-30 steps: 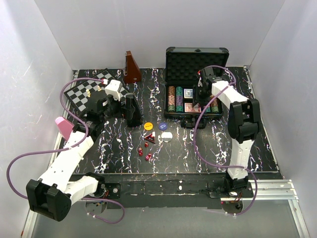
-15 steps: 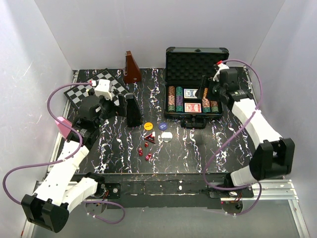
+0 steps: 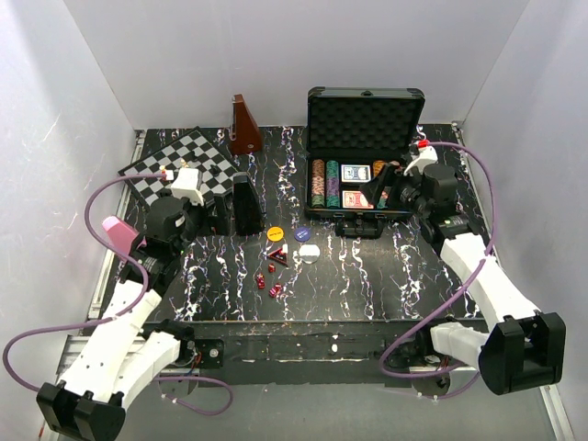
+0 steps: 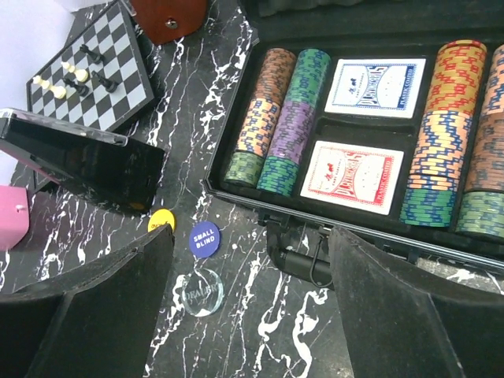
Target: Pack up texas hold em set
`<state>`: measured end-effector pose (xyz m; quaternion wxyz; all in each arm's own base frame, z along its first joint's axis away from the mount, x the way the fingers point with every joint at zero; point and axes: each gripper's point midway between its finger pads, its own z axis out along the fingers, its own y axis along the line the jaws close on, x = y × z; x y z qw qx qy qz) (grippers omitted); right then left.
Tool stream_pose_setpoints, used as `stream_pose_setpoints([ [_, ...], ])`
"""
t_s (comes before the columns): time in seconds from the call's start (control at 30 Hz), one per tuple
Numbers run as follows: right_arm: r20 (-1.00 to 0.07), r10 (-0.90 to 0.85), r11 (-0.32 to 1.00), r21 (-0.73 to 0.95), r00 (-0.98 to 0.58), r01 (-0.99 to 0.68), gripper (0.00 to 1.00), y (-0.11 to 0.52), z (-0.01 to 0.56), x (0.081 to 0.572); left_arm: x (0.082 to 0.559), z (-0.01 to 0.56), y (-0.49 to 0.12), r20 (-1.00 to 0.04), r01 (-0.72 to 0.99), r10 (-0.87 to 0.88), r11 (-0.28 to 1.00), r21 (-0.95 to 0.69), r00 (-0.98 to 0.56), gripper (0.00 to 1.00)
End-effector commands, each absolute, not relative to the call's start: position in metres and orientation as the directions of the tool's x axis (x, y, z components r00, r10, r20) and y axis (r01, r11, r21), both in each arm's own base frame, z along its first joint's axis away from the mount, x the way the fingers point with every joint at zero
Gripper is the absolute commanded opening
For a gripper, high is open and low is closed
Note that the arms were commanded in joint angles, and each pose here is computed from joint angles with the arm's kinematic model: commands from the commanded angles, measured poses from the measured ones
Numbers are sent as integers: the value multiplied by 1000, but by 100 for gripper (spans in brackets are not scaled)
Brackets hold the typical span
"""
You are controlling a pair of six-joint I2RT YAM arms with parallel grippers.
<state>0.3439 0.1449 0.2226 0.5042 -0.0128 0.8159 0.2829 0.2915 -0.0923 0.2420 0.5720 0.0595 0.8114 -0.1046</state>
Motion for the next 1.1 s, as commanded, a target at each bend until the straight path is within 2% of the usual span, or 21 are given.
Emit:
stream_pose_setpoints([
  [0.0,-834,259,832,449,-487,-326,84,161,235,339,273,226,-85,-920,178,-48,976,-127,-390,98],
  [0.17,-784,184,879,401,-592,-257,78,193,206,316,270,217,-84,-906,174,-37,977,-121,-422,98],
  [0.33,-738,42,864,365,-673,-346,73,255,180,278,276,214,-87,-899,187,-19,976,-111,-438,98],
  [0.47,-670,-96,835,349,-737,-426,64,306,151,245,279,213,-87,-897,190,-4,977,-98,-442,98],
  [0.7,-573,-244,828,297,-782,-476,56,383,126,224,279,214,-82,-902,166,-3,983,-83,-432,98],
  [0.77,-524,-252,854,275,-814,-442,52,396,108,221,279,216,-80,-904,160,-7,984,-83,-427,98],
  [1.07,-433,-279,899,196,-857,-391,52,402,65,213,278,217,-79,-904,146,-21,985,-92,-426,98],
])
